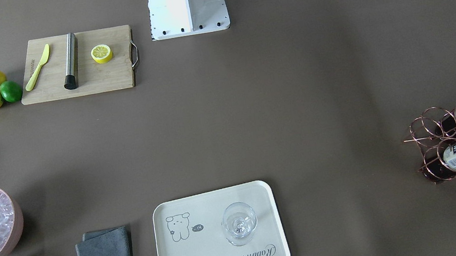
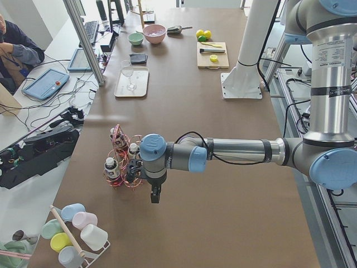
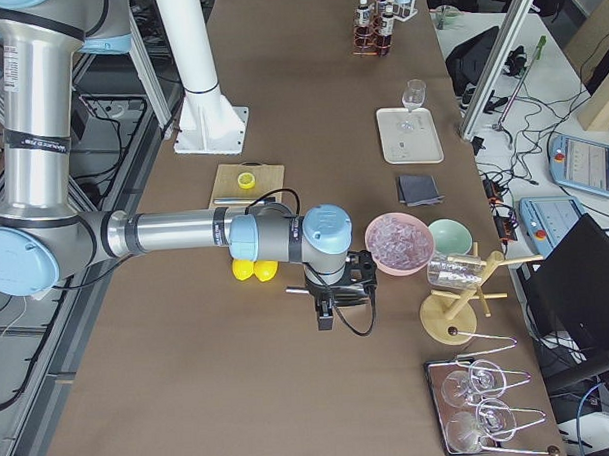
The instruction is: Take tea from basket to plate
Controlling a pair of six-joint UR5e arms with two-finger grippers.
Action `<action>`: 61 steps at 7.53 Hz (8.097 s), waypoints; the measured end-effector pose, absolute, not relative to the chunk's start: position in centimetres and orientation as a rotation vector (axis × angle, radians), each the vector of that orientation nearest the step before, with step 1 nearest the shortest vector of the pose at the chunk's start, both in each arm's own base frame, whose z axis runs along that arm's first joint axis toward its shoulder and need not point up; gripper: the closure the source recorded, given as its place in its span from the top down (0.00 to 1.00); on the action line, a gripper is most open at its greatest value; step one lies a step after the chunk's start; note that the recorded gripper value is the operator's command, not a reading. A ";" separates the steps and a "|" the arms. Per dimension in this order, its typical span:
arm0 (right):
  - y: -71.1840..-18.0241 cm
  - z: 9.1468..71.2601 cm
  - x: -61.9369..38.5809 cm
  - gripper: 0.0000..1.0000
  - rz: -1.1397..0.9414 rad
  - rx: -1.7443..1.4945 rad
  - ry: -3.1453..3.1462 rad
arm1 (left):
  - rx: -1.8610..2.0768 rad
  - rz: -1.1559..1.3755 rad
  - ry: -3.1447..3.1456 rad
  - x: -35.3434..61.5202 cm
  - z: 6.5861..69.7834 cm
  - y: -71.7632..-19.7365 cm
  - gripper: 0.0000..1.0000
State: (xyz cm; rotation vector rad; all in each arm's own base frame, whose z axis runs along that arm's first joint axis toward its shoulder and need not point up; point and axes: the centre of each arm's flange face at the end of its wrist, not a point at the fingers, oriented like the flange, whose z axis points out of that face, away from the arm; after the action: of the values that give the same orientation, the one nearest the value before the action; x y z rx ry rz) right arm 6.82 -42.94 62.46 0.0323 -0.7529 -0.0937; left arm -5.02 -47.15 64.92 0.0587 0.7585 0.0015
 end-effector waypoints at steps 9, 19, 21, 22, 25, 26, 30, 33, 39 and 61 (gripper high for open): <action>-42.9 62.5 6.8 1.00 -0.094 0.032 -0.753 | 0.068 0.005 0.760 -5.0 64.4 -47.2 0.99; -42.9 62.5 6.8 1.00 -0.093 0.031 -0.754 | 0.088 0.008 0.761 -5.0 63.1 -47.5 0.99; -42.9 62.5 6.9 1.00 -0.092 0.032 -0.754 | 0.121 0.024 0.761 -5.0 61.4 -47.6 0.97; -42.9 62.4 6.9 1.00 -0.092 0.033 -0.754 | 0.147 0.041 0.761 -5.0 60.2 -47.9 0.97; -42.9 62.4 7.0 1.00 -0.090 0.034 -0.754 | 0.272 0.259 0.735 -5.7 57.2 -48.9 0.97; -42.9 62.4 7.0 1.00 -0.089 0.034 -0.754 | 0.330 0.354 0.715 -6.6 55.7 -49.9 0.97; -42.9 62.5 7.0 1.00 -0.089 0.032 -0.754 | 0.571 0.709 0.604 -8.3 48.2 -54.8 0.97; -42.8 62.5 7.1 1.00 -0.086 0.032 -0.755 | 0.694 0.959 0.534 -6.4 40.6 -60.0 0.97; -42.8 62.5 7.3 1.00 -0.080 0.035 -0.757 | 0.776 1.334 0.570 -0.6 40.5 -64.7 0.97; -42.8 62.5 7.4 1.00 -0.078 0.037 -0.760 | 0.810 1.361 0.607 -0.9 39.6 -62.5 0.00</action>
State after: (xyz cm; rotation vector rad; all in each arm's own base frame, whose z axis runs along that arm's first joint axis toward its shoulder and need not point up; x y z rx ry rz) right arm 7.45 -42.75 62.46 0.0365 -0.7601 -0.0776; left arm -0.86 -62.46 39.61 0.8104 0.6067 1.3612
